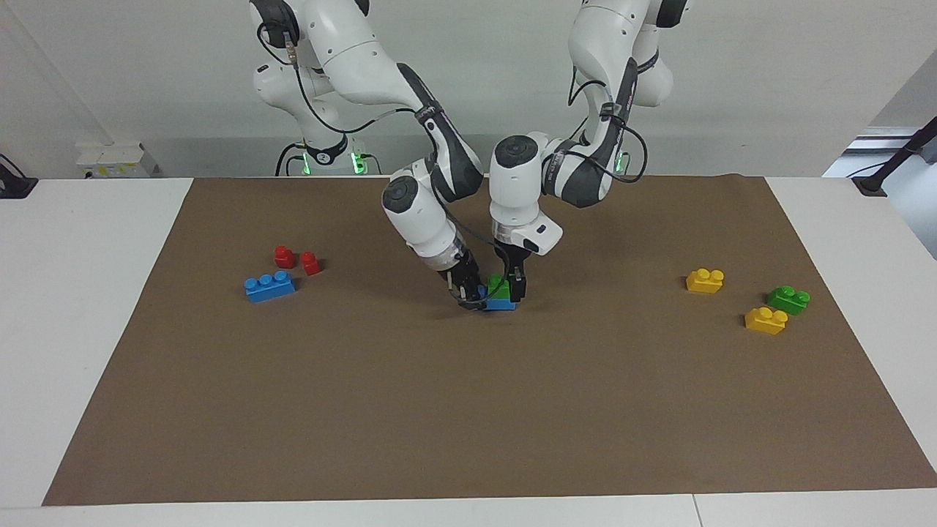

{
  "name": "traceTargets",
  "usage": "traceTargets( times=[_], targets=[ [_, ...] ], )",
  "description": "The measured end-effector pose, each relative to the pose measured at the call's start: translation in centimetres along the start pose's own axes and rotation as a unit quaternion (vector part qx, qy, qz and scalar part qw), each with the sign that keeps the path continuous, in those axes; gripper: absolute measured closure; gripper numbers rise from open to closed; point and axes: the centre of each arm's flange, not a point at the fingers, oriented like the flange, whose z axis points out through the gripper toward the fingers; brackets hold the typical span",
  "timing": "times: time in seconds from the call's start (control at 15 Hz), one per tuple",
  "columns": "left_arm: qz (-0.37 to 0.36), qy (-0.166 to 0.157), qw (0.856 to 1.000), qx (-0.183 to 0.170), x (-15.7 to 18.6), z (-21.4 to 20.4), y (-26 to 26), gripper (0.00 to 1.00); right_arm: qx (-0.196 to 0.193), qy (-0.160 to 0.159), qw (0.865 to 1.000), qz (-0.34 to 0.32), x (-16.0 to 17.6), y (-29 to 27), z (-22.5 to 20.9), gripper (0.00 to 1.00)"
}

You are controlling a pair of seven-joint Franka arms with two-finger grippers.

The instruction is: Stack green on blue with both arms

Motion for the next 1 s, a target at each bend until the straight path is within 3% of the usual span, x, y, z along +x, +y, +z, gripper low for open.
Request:
traceTargets(
  times=[0.07,0.2,0.27,0.6,0.87,1.0],
  targets=[
    [0.001,-0.001,1.0,-0.003,0.5,-0.5,0.4,0.0,0.001,0.0,1.0,0.001,0.1,-0.1,-0.1,0.3],
    [0.007,-0.001,1.0,-0.012,2.3,-2.0,1.7,0.0,0.005,0.001,1.0,0.006,0.6,-0.6,-0.4,0.07],
    [0.013,0.0,1.0,-0.015,3.5,-2.8,2.3,0.0,0.006,0.0,1.0,0.01,1.0,-1.1,-0.7,0.0],
    [0.066,0.009,0.998,-0.021,9.6,-4.4,5.7,0.0,-0.015,-0.005,1.0,0.023,6.2,-4.8,-5.0,0.0],
    [0.137,0.018,0.99,-0.02,14.6,-4.4,7.9,0.0,-0.042,-0.02,0.995,-0.094,12.6,-7.0,-11.7,0.0],
    [0.198,0.024,0.98,-0.009,17.2,-4.5,8.7,0.0,-0.051,-0.013,0.986,-0.156,15.8,-7.6,-15.9,0.0]
  ],
)
